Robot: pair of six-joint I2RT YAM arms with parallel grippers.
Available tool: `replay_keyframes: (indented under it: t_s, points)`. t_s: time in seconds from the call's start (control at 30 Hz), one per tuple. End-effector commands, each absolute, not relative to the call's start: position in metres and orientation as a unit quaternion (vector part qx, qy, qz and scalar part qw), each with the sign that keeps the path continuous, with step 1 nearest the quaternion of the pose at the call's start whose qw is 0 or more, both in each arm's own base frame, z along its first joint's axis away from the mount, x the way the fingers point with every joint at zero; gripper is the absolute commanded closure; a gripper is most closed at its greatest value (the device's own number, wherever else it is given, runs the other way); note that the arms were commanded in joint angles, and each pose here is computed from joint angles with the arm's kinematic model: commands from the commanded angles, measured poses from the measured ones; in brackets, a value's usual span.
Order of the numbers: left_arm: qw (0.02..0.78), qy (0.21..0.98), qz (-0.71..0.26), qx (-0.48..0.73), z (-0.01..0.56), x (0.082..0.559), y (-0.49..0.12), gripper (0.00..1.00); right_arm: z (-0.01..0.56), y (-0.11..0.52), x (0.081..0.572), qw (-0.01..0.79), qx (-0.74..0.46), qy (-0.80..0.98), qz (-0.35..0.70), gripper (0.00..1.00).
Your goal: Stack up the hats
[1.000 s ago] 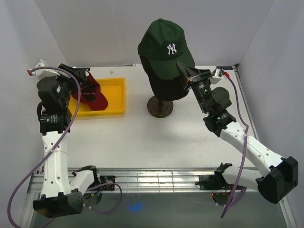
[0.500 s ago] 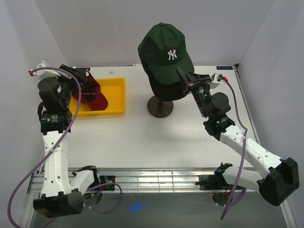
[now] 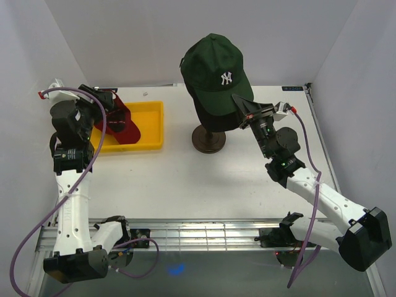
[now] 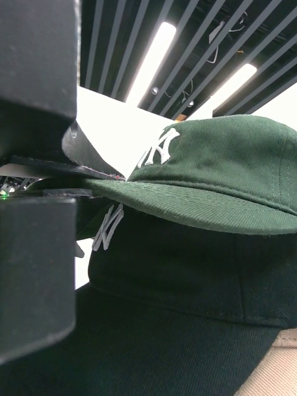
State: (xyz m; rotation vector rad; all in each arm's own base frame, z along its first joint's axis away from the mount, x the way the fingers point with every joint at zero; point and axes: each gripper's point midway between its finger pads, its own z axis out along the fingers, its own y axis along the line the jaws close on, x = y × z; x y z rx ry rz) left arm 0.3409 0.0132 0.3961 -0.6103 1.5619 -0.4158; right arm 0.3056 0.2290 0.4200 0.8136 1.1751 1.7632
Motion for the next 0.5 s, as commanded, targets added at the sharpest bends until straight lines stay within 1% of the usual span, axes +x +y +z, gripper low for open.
replay_keyframes:
  t_s: [0.0, 0.47]
  points:
    - [0.652, 0.687, -0.181, -0.265, 0.395, 0.342, 0.014, 0.21, 0.386, 0.228, 0.315, 0.429, 0.343, 0.507, 0.665, 0.92]
    - [0.638, 0.697, -0.182, -0.272, 0.381, 0.35, 0.014, 0.21, 0.351, 0.226, 0.329, 0.464, 0.342, 0.563, 0.591, 0.92]
